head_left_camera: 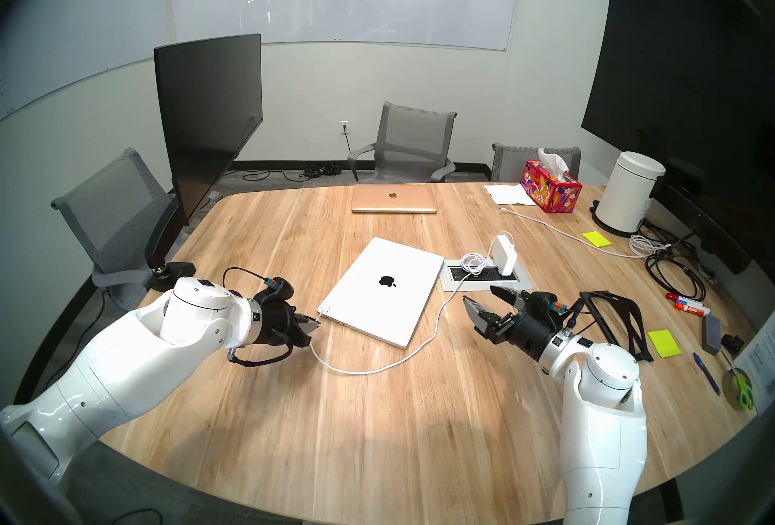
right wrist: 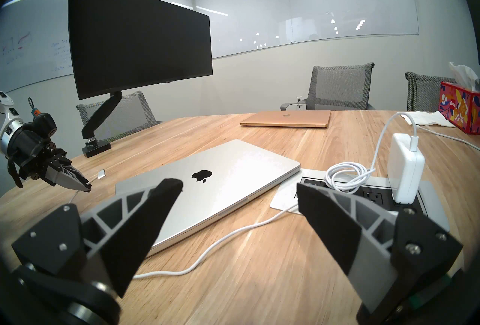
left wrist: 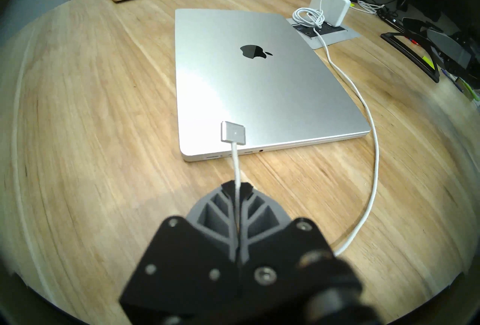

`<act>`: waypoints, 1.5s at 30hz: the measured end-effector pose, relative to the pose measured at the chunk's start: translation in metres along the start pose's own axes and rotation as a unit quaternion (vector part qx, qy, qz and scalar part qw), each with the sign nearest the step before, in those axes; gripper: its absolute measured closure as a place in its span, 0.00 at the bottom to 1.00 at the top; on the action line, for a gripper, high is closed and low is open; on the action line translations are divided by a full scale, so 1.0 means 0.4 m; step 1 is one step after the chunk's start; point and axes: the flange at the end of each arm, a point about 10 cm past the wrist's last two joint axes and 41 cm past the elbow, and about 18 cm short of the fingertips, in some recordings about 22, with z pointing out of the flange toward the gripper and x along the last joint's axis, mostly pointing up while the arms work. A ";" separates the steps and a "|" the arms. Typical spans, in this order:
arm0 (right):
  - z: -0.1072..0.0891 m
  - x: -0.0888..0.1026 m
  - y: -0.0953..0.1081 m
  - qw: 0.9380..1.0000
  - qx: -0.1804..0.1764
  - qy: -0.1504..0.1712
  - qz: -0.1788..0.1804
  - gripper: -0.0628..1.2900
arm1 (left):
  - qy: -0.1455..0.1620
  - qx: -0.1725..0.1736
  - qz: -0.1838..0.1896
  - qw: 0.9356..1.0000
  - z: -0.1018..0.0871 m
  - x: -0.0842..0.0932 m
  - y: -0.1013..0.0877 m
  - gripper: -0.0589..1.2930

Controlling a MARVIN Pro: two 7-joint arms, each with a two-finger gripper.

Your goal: Unplug the charging cable from the port of the MacBook and lay it on the desk

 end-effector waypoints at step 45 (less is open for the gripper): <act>0.000 0.000 0.000 1.000 0.000 0.000 0.000 0.07 | -0.031 -0.033 -0.029 0.999 -0.092 -0.157 -0.037 0.03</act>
